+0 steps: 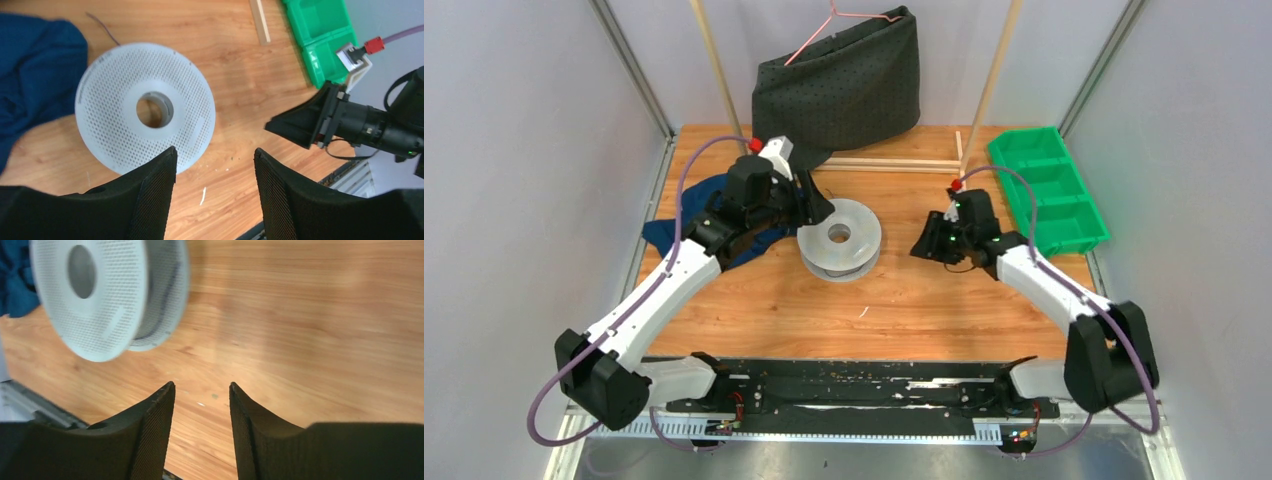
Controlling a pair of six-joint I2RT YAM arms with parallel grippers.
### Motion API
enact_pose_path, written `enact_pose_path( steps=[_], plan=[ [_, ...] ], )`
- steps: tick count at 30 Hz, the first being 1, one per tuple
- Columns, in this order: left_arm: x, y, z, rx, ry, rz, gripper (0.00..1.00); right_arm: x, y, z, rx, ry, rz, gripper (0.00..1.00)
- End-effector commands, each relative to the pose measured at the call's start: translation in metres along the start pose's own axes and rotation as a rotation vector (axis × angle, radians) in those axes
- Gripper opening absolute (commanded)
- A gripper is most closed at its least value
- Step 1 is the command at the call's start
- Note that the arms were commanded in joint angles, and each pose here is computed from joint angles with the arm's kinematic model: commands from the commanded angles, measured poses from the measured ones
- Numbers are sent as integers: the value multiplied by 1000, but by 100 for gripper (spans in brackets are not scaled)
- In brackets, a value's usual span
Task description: Wrap the cables
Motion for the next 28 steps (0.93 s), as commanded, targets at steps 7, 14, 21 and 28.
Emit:
enact_pose_path(
  steps=[7, 14, 21, 28],
  plan=[
    [-63, 55, 17, -228, -244, -16, 64, -127, 185, -31, 533, 279, -541, 96],
    [-94, 83, 39, -437, -223, -76, 66, -169, 282, -9, 667, 264, -867, 100],
    [-93, 84, 41, -448, -197, -110, 67, -169, 297, -11, 655, 220, -979, 100],
    [-94, 81, 40, -433, -209, -113, 66, -169, 289, -16, 662, 187, -976, 100]
  ],
)
Point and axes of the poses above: each gripper's point midway between its finger pads, its own y axis back along the fingers, its own z axis along the line the jaws close on, x = y × z, the point moved 1 cm from there along y, back along the fingers, and after that the axes turned 11 degrees about -y, right-handed, at the moved point
